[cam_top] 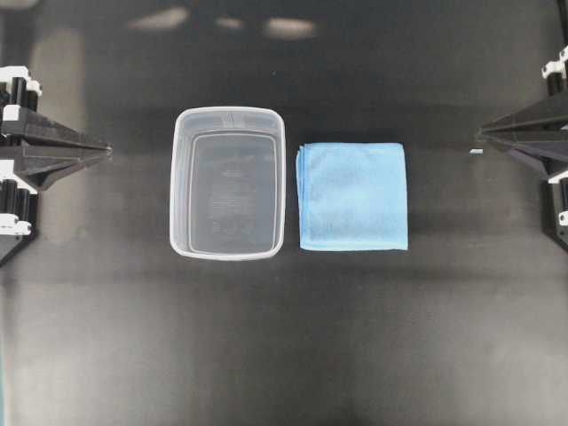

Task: Place the blue towel into the container with the left arm.
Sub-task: 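Raise the left gripper from rest and move it over the container, then reach the left gripper past the container and lower onto the blue towel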

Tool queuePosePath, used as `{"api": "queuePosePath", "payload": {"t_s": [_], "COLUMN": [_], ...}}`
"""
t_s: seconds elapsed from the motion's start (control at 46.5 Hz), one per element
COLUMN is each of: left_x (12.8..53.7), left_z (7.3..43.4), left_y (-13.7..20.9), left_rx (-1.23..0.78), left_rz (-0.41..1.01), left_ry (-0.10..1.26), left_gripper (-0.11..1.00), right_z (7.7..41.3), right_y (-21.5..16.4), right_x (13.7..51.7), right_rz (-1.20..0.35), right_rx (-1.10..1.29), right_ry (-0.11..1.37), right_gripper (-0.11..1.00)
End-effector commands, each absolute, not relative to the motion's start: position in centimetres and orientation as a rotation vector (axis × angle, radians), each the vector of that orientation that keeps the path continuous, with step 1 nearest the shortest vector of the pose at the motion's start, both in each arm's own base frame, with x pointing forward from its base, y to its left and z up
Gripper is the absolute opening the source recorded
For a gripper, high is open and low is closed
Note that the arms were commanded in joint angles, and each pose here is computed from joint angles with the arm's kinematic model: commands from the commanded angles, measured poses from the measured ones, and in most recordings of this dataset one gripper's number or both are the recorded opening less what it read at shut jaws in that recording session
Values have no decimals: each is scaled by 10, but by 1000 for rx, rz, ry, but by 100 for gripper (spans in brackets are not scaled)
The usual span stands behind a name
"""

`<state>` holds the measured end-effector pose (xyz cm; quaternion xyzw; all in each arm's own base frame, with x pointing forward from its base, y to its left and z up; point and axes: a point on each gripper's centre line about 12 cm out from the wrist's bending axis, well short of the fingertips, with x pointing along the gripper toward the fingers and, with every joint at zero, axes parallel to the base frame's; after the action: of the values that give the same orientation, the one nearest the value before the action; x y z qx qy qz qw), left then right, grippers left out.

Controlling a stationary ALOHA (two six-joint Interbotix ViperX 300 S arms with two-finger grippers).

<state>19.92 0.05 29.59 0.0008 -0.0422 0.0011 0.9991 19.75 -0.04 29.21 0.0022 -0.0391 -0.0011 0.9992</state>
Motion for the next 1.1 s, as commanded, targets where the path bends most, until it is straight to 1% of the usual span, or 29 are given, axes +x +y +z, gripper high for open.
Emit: {"api": "queuePosePath", "payload": {"t_s": [0.0,0.021,0.064,0.086,0.129,0.258,0.408,0.494,0.602,0.666,0.709,0.752,0.774,0.859,0.902,0.945,1.01,1.074], "left_x": [205,206,208,210,213,224,245,261,283,298,306,314,319,334,344,351,364,377], "left_z": [302,303,305,307,310,329,343,344,344,345,344,344,342,338,336,334,329,325], "left_y": [3,4,5,5,6,7,9,11,14,17,18,20,21,23,26,27,30,31], "left_rx": [20,15,3,-4,-12,-14,-9,-7,-10,-13,-13,-14,-15,-16,-17,-18,-14,-4], "left_rz": [12,16,21,23,26,33,42,48,59,68,72,75,79,83,89,93,96,93], "left_ry": [-50,-35,-1,12,44,139,276,360,441,487,513,536,552,608,645,676,736,784], "left_gripper": [6,6,1,0,0,0,0,0,0,0,0,0,0,0,0,1,5,18], "right_z": [297,297,296,296,294,291,283,278,280,283,285,286,286,287,287,286,287,287], "right_y": [0,1,1,0,1,1,1,1,0,0,0,0,0,0,0,0,0,0], "right_x": [199,199,197,197,195,190,187,184,179,176,173,171,170,168,167,167,167,167], "right_rz": [1,3,3,2,3,4,2,-2,-4,-3,-3,-2,-2,-4,-4,-4,-4,-4], "right_rx": [14,17,21,24,32,69,100,101,101,101,101,98,97,97,95,100,100,97], "right_ry": [-94,-92,-90,-89,-81,-54,32,83,83,66,57,49,46,46,51,54,52,49], "right_gripper": [1,1,6,4,-1,-1,-1,0,2,11,19,30,37,62,71,76,78,77]}}
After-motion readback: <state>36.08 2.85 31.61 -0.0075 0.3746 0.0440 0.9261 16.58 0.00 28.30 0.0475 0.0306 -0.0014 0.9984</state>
